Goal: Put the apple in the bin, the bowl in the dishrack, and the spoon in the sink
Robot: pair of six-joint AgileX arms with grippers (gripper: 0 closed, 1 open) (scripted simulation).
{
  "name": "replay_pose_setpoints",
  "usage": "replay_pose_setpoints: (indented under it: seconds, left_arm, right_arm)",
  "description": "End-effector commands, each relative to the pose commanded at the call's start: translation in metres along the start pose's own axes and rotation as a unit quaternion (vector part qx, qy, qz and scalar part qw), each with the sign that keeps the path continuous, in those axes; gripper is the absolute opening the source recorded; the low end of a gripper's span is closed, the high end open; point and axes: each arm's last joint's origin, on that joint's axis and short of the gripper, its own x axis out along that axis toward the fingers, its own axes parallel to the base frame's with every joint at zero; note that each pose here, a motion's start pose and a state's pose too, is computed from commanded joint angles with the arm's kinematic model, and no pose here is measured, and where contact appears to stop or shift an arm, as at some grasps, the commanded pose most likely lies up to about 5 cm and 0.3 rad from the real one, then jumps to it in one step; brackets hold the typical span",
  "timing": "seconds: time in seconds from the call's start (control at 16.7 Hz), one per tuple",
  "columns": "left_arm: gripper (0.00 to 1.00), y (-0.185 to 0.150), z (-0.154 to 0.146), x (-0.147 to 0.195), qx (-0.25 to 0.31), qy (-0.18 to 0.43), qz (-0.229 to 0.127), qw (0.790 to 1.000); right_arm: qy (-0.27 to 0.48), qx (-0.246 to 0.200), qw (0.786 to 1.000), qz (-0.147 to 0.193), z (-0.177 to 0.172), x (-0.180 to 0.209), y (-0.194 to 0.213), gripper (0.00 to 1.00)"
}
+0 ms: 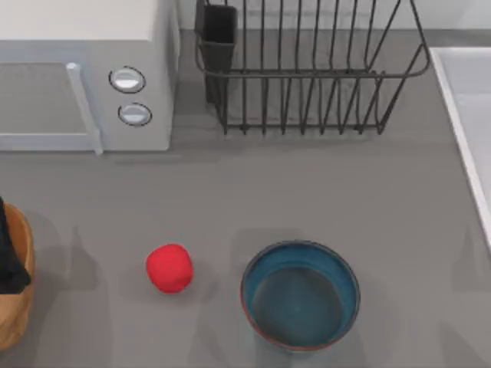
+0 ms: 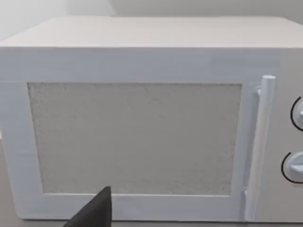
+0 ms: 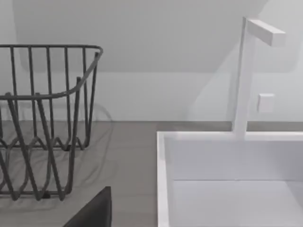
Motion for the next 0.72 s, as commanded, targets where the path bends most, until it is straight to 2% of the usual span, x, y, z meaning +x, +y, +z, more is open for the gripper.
replay_pose_setpoints:
  seconds: [0.24, 0.48, 0.72]
  left_arm:
    - [1.0, -0.001, 0.002, 0.001, 0.002, 0.011, -0.004, 1.0]
    - [1.0, -0.006, 0.017, 0.006, 0.02, 0.078, -0.027, 0.996]
    - [1.0, -0.014, 0.036, 0.017, 0.055, 0.154, -0.065, 0.984]
  right_arm:
    - [0.0, 0.0, 1.0, 0.0, 0.0, 0.0, 0.0, 1.0]
    - [0.0, 0.0, 1.0, 0.0, 0.0, 0.0, 0.0, 1.0]
    - [0.0, 0.0, 1.0, 0.0, 0.0, 0.0, 0.0, 1.0]
